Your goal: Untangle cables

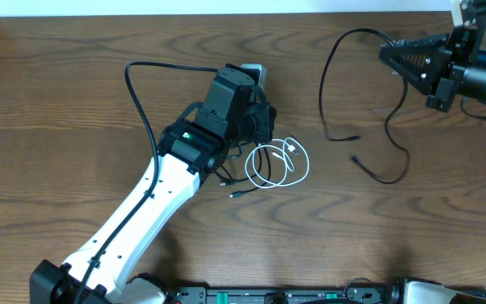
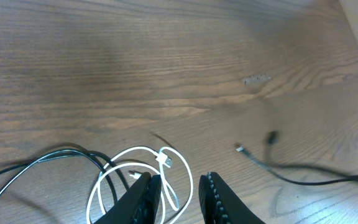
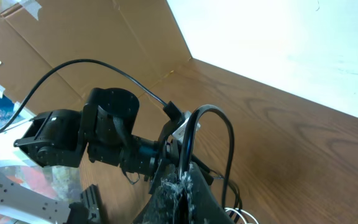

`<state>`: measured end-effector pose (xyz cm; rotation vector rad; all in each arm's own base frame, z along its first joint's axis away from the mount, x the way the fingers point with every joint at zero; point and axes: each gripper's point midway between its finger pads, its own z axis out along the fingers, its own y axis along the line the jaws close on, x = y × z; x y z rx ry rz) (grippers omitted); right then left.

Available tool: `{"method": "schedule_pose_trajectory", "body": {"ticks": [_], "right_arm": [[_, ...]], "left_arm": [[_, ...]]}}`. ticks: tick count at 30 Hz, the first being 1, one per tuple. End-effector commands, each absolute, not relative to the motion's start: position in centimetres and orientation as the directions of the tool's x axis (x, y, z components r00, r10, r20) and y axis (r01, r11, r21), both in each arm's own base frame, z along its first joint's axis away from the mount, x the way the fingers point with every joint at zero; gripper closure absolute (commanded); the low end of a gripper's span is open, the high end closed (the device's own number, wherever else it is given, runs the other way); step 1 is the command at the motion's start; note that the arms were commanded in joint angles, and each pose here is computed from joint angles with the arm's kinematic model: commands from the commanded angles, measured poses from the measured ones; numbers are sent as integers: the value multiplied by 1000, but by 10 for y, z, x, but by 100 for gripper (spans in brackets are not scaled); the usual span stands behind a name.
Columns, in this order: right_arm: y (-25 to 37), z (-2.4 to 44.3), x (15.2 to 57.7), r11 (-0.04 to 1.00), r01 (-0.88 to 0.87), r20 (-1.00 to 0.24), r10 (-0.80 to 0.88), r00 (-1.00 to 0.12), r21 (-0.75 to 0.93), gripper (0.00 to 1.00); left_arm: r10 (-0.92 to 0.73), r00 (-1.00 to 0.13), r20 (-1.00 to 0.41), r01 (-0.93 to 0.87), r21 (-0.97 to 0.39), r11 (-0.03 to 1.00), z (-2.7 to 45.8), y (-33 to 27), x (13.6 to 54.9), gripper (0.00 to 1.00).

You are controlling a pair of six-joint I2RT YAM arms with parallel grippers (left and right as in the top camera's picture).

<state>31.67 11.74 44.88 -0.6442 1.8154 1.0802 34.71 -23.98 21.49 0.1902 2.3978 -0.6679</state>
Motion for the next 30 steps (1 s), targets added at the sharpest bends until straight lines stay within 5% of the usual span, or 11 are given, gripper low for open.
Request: {"method": "schedule_pose_trajectory", "body": {"ticks": [1, 6, 10, 15, 19, 22, 30], "right_arm": [[118, 454, 313, 488, -777, -893, 12, -450, 398, 99], [91, 429, 339, 696, -629, -870, -11, -493, 348, 99], [34, 387, 363, 923, -326, -806, -31, -592, 204, 99], [-27, 353, 370, 999, -33, -720, -4, -694, 25, 99], [-89, 339, 372, 950, 259, -680, 73, -730, -176, 99], [-145, 344, 357, 786, 548, -708, 211, -674, -287, 99], [-210, 358, 327, 556, 805, -792, 388, -472, -207, 99]], "left_arm": [[-11, -788, -616, 313, -415, 855, 216, -242, 346, 73], [4, -812, -583, 293, -403, 867, 207, -237, 339, 68], [25, -854, -520, 234, -341, 910, 188, -220, 327, 68], [44, -890, -453, 161, -223, 961, 168, -192, 314, 68], [55, -909, -414, 136, -170, 976, 159, -179, 306, 68], [57, -913, -404, 134, -165, 977, 158, -178, 304, 69], [60, -918, -391, 132, -159, 978, 153, -177, 302, 69]]}}
